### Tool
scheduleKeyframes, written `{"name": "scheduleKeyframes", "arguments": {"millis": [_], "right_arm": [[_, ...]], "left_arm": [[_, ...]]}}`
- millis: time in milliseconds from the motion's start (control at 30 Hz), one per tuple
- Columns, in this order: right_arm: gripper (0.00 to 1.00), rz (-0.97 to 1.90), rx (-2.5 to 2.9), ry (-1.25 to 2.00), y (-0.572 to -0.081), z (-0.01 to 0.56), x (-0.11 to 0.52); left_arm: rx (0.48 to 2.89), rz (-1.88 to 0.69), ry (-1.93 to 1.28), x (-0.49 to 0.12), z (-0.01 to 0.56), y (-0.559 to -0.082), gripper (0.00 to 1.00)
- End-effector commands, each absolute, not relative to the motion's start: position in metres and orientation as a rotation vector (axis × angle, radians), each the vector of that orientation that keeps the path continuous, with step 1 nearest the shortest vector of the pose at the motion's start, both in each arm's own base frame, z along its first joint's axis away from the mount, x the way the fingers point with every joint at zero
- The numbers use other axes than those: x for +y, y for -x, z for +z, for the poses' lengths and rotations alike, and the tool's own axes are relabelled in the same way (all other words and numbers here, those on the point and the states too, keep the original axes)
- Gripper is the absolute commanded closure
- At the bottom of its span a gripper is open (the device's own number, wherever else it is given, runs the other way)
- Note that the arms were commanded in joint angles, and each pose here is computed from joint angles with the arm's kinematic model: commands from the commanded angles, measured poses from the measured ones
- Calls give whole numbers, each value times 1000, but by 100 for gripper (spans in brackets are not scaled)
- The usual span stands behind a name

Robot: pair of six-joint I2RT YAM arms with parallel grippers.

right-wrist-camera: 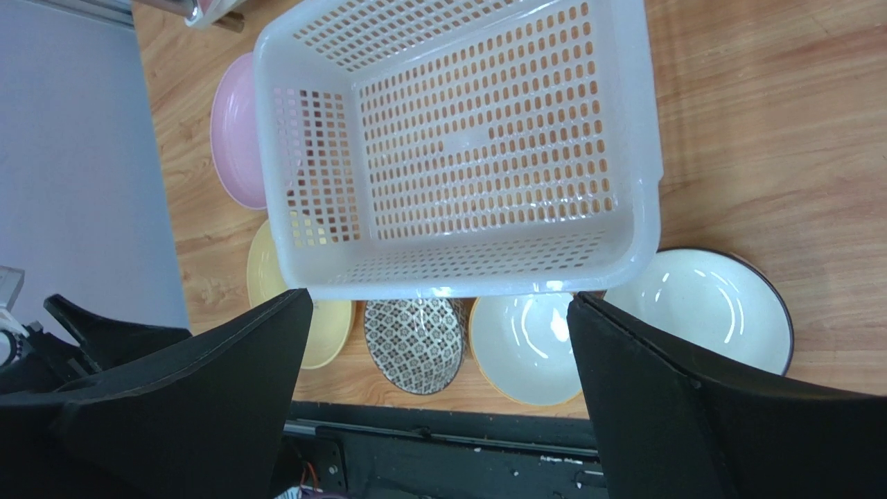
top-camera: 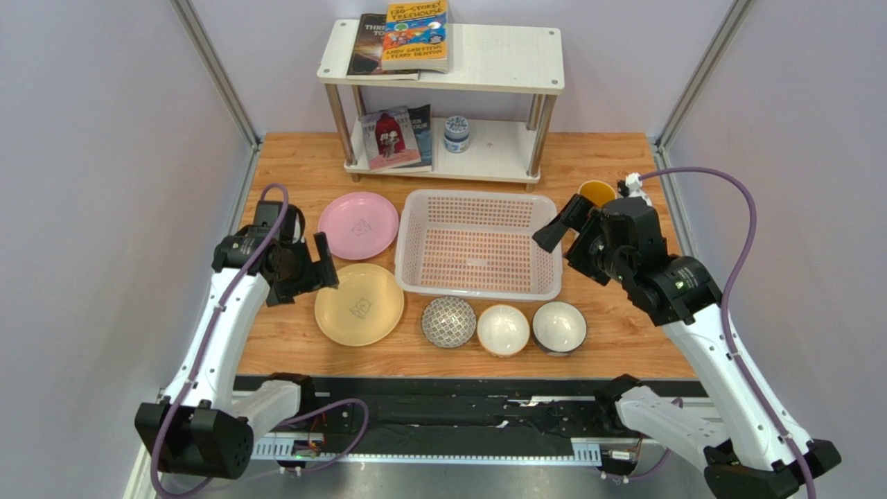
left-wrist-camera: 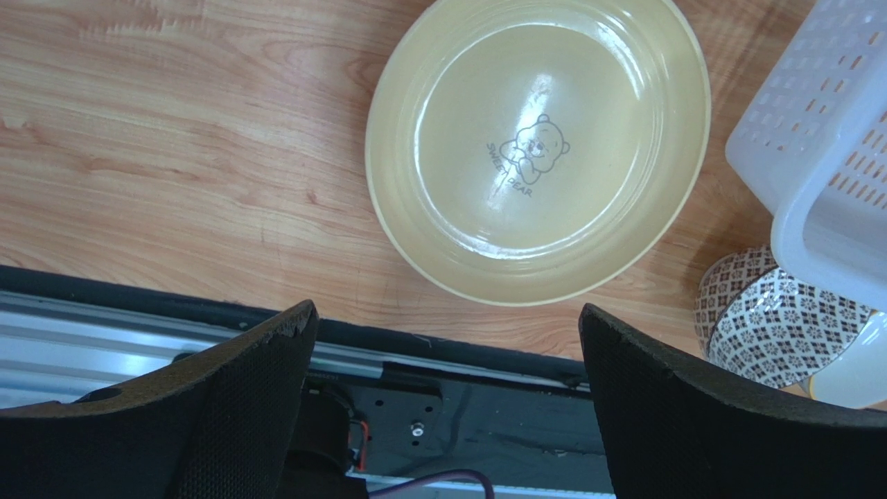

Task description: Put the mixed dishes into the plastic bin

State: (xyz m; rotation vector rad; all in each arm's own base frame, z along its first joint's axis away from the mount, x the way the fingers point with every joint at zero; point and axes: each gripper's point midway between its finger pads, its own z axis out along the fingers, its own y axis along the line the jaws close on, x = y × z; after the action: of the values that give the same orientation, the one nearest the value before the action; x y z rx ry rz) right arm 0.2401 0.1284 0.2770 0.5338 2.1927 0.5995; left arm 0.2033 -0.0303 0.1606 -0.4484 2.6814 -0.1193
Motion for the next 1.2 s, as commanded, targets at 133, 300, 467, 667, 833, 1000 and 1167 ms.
{"name": "scheduleKeyframes", "arguments": {"millis": [133,300,467,667,833,1000,1167], "right_arm": [[0,381,2287,-422,-232,257,110],[0,398,2273,-397,-236,251,114],[0,449,2251,-380,-229,251,116],[0,418,2220,-370,-218,249,100],[0,400,2210,-408,-217,243,93],[0,426,2218,-385,-220,247,99],[0,438,2211,-391,-225,251,102]], "left_arm": [[2614,15,531,-6,193,-204,1],[2566,-34,576,-8,198,-210,1],[2700,-158,683,0,158,-224,1],[2800,-266,668,-9,129,-238,2],[2765,-401,808,-28,100,-231,6],[2749,-284,853,-14,83,-230,7],[2869,-205,834,-3,60,-236,14]]}}
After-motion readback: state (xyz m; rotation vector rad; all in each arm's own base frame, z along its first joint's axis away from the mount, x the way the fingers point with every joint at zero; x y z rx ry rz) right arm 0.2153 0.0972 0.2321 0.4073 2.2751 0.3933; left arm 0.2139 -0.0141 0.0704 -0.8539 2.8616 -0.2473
